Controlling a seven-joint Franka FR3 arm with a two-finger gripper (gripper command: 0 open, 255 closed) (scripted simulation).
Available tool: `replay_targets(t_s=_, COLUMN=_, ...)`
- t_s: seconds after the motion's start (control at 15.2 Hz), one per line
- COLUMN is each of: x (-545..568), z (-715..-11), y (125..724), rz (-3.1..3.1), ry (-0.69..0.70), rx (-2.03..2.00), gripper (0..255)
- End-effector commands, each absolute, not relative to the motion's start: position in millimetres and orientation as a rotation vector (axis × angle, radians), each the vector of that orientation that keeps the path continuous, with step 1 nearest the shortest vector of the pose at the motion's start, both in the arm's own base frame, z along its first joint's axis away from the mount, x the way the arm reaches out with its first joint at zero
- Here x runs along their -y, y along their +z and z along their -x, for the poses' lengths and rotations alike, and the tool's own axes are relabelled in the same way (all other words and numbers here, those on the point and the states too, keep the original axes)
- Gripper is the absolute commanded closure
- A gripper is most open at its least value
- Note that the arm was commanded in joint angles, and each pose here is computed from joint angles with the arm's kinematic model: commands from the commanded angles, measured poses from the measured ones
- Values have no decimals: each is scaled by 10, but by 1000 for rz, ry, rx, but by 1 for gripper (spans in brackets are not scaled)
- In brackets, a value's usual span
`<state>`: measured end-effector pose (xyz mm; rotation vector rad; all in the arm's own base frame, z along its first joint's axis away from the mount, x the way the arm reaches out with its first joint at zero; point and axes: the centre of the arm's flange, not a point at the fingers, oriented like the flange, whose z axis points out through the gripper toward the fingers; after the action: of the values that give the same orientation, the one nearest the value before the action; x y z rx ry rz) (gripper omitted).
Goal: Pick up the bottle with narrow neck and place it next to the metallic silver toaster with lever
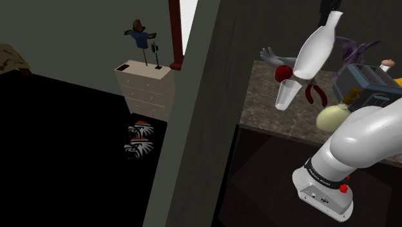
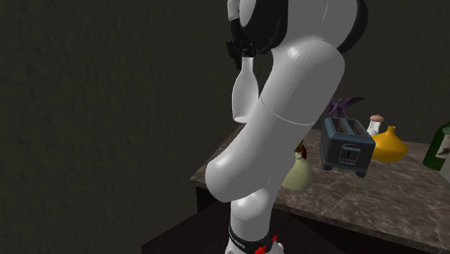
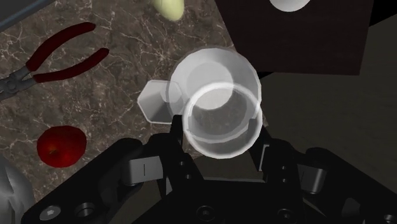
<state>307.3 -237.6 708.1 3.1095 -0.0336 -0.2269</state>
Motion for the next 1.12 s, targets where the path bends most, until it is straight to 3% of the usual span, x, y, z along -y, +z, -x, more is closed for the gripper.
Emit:
replay_targets(t_s=0.0, x=2368, z=-3073, y=7191, rz=-3109, ry=-227, rx=33, gripper=255)
replay_targets(t_s=0.4, x=2368, z=-3073, y=7476, rz=-3109, ry=-227, rx=33, gripper=255)
replay_targets(t_s=1.06, x=3176, z=-2029, y=7483, rz=-3109, ry=-227, rx=33, gripper=255)
